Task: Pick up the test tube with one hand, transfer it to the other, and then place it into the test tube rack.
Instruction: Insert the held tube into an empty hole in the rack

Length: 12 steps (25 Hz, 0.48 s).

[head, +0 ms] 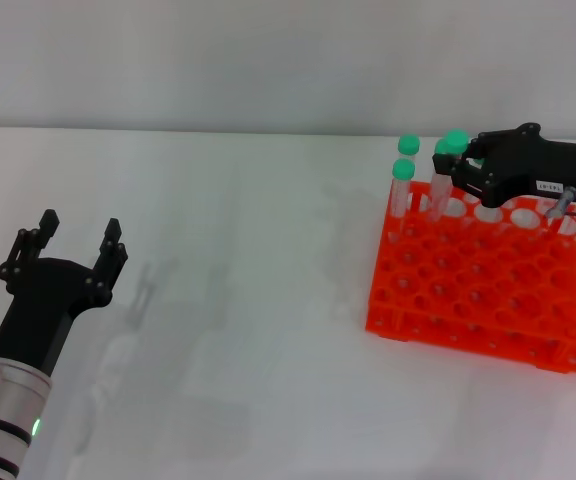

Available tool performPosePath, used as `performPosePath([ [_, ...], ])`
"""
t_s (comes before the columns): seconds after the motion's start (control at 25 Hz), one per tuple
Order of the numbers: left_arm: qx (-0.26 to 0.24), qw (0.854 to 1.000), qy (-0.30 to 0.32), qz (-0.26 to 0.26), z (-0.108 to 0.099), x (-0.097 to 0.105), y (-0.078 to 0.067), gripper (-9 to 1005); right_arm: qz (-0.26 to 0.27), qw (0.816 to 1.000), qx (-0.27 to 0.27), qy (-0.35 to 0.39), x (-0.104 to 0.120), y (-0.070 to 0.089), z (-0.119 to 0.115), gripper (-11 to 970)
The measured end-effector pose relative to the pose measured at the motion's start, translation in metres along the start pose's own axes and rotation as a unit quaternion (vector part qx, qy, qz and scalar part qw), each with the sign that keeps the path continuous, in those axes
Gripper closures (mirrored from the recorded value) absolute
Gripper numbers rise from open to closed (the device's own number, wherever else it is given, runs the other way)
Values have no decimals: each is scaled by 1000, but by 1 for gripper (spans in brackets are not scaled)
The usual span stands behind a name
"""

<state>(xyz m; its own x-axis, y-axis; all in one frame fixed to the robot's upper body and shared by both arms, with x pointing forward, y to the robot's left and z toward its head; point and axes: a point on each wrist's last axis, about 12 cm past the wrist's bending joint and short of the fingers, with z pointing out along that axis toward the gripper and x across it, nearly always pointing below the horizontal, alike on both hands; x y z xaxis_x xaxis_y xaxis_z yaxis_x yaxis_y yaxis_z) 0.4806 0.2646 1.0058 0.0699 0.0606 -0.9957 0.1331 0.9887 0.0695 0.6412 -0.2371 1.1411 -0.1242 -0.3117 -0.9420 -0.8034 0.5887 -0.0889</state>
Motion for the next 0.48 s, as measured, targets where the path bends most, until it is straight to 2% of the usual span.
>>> performPosePath([
  [0.48,1,1000,-1,-1,1,0,-1,290,3,1000,-4,10,5,4,4,753],
])
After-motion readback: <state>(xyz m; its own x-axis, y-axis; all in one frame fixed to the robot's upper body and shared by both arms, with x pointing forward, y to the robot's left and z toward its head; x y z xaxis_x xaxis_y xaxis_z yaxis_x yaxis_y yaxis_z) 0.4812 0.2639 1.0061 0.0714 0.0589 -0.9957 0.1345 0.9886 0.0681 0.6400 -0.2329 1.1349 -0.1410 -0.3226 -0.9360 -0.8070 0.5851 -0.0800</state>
